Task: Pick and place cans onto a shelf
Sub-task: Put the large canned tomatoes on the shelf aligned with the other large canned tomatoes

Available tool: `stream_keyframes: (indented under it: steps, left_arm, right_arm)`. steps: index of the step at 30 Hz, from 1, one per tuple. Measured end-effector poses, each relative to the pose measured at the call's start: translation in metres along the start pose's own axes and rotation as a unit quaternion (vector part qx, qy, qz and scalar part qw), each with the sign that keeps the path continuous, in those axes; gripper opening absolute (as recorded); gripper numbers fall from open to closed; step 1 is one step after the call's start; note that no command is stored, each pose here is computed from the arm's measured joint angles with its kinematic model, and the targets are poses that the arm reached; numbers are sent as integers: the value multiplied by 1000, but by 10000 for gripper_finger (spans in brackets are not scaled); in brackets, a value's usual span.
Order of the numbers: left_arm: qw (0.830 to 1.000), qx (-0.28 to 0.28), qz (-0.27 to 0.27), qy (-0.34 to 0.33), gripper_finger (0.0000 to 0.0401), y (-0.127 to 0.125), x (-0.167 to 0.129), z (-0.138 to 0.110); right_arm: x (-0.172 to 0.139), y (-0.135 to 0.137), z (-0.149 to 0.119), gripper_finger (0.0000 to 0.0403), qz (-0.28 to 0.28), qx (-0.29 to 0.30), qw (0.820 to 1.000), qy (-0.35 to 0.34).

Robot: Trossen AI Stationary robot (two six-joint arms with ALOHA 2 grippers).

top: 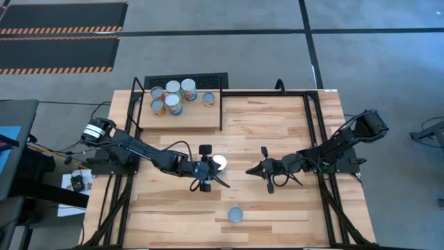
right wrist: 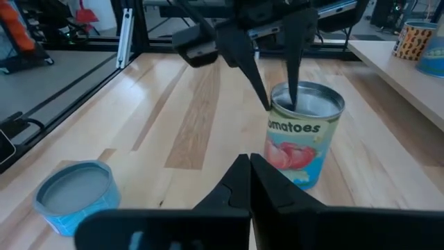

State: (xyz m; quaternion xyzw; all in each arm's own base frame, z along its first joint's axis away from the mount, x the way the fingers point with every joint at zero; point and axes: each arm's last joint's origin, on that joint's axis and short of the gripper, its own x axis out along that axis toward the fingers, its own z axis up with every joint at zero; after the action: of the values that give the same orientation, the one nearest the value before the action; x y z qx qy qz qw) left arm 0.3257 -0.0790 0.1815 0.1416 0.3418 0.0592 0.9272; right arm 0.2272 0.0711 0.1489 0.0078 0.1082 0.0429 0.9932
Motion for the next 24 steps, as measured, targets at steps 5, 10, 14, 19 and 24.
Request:
stream_keyframes:
  steps: [5, 10, 14, 19, 24]
  left_arm:
    - [1000, 5, 2, 11, 80, -1, 2, -2]
    - [1000, 8, 0, 15, 11, -1, 0, -2]
    - [998, -21, 35, 42, 3, 13, -11, 1]
    - [986, -119, 108, 45, 1, 55, -45, 16]
    - [963, -179, 192, 57, 0, 100, -71, 9]
  right_arm:
    - [0, 0, 1, 15, 0, 1, 1000, -3]
    - [0, 0, 1, 13, 0, 1, 1000, -3]
    - [0, 0, 0, 12, 0, 1, 1000, -1]
    - [0, 0, 0, 15, 0, 0, 1000, -1]
    - [0, 0, 0, 13, 0, 0, 1000, 0]
